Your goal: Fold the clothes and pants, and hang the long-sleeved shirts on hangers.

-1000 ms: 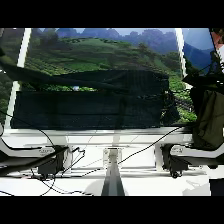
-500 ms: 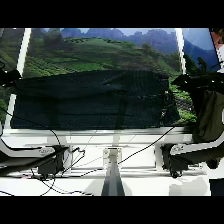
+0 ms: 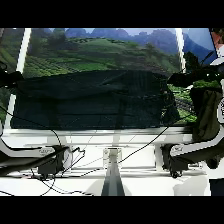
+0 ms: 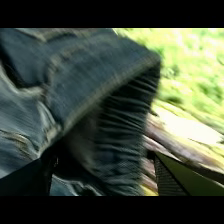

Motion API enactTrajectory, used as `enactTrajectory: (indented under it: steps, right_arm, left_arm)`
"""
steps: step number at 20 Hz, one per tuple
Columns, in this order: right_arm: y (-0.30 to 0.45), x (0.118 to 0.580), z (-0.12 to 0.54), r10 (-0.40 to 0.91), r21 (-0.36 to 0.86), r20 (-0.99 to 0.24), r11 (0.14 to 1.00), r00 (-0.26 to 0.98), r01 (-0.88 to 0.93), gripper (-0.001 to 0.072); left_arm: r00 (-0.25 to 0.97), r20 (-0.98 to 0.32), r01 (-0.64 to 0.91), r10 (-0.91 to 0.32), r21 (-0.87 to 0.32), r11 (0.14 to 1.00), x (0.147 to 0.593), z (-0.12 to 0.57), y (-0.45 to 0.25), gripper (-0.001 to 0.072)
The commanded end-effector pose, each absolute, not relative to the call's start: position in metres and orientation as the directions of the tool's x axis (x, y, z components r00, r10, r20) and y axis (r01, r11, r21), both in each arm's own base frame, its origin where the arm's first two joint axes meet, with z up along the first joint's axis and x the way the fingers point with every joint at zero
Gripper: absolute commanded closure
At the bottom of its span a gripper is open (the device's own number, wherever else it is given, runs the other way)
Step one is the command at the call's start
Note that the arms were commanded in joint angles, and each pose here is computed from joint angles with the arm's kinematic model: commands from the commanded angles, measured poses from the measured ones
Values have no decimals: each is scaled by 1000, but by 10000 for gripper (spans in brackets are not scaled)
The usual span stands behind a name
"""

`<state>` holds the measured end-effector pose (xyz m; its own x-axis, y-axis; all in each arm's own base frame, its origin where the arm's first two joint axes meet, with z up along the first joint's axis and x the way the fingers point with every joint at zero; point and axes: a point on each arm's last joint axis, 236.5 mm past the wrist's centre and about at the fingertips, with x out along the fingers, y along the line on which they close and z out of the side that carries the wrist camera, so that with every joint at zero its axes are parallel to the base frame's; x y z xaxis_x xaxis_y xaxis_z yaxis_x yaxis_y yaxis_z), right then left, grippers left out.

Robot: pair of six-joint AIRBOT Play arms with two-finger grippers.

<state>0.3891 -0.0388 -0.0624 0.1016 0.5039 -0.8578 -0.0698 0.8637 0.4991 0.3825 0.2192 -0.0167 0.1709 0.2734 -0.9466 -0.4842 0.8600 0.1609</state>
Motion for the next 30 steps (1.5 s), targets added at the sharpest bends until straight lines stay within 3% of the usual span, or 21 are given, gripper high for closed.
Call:
enactTrajectory:
  steps: [1, 4, 10, 13, 16, 17, 20, 23, 28, 29, 30]
  right_arm:
    - [-66, 390, -78, 383, 380, -918, 924, 101, -51, 18]
    - [-59, 419, -86, 357, 349, -912, 934, 202, -77, 18]
    - [-39, 492, -89, 222, 168, -877, 973, 427, -161, 19]
    - [-51, 532, -71, 125, 123, -802, 991, 585, -44, 42]
    - [-68, 546, -57, 72, 151, -753, 986, 654, 66, 48]
    - [-71, 545, -57, 72, 153, -756, 986, 651, 69, 50]
    - [-58, 524, -73, 124, 115, -819, 992, 561, -51, 145]
    - [-38, 501, -86, 188, 51, -868, 955, 459, -293, 150]
    - [-34, 514, -97, 170, -2, -855, 943, 489, -333, 161]
    - [-28, 514, -103, 175, 0, -858, 940, 482, -342, 204]
    - [-23, 516, -106, 177, -4, -859, 936, 481, -352, 324]
  left_arm:
    - [173, -948, -485, 266, 153, 861, 383, -17, 217, 685]
    - [186, -953, -491, 241, 123, 863, 386, -19, 211, 685]
    - [213, -952, -496, 220, 89, 863, 393, -18, 206, 685]
    - [215, -951, -496, 221, 89, 864, 393, -18, 207, 686]
    - [236, -945, -497, 228, 84, 864, 397, -15, 208, 685]
    - [246, -943, -498, 225, 76, 864, 400, -14, 207, 685]
    - [268, -941, -499, 209, 50, 865, 405, -13, 202, 685]
    - [271, -940, -491, 207, 50, 870, 407, -13, 199, 685]
    - [287, -936, -474, 206, 48, 879, 414, -12, 192, 685]
    - [291, -934, -472, 207, 48, 880, 415, -12, 191, 685]
    - [294, -933, -470, 207, 47, 882, 416, -11, 191, 685]
